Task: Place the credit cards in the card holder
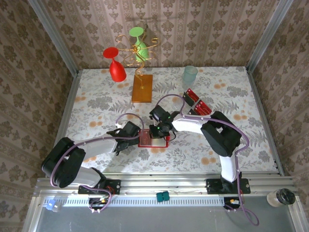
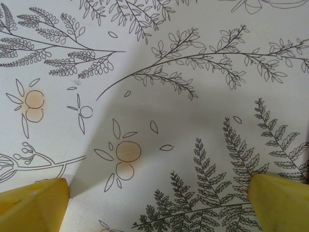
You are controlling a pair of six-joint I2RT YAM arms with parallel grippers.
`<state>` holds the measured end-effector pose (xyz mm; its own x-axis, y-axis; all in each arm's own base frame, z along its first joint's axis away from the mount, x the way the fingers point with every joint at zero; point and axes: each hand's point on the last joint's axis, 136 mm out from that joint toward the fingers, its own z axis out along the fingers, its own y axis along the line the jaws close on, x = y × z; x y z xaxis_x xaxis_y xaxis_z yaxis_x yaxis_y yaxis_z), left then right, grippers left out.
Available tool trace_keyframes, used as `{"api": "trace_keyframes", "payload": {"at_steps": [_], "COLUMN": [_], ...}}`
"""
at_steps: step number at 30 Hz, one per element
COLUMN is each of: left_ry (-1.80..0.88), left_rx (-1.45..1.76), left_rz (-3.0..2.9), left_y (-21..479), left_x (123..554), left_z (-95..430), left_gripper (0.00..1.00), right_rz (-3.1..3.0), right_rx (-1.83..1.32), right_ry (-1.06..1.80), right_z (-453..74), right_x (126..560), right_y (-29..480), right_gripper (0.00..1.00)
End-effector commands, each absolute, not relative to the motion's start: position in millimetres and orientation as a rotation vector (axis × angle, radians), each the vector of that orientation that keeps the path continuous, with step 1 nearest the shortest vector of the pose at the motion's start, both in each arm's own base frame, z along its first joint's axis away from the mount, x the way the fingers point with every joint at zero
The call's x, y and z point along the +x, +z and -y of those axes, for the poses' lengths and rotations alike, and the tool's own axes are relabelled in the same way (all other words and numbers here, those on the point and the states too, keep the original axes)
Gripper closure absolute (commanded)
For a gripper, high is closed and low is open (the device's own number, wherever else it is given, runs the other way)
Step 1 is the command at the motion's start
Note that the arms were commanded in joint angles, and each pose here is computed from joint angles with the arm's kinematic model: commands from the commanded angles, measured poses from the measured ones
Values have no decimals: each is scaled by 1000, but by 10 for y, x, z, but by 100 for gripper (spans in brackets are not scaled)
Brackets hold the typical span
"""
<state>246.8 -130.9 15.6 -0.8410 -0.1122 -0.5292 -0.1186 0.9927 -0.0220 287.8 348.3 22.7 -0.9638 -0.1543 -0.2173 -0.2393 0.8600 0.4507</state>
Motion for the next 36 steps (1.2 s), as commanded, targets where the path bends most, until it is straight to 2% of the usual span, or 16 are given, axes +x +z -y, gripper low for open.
{"api": "trace_keyframes", "payload": {"at_steps": [1,8,11,16,23,30,34,36], "left_ry": [-16,-30,-47,-97,-324,-464,-513,-536], "left_rx": [-124,-121,-125,-124,-65,-36,-19,-15], "left_rz": [-2628,-2625,-2606,-2551,-2439,-2391,-2388,-2386], "left_y": [13,49,151,401,729,813,782,764], "left_x": [2379,2374,2389,2431,2504,2554,2555,2552], "left_z": [1385,1408,1414,1439,1695,1905,2003,2048], "left_gripper": [3,3,3,3,0,0,0,0], "right_rz": [-2902,-2873,-2824,-2771,-2754,-2800,-2808,-2809], "right_rx": [-341,-360,-355,-325,-225,-176,-159,-151], "right_ry": [694,724,748,730,577,505,482,483], "right_z": [-3515,-3525,-3485,-3256,-2682,-2456,-2399,-2379], "right_x": [2814,2804,2810,2750,2685,2681,2736,2765], "right_y": [123,319,559,825,826,529,412,380], "right_gripper": [100,100,95,66,44,41,49,58]}}
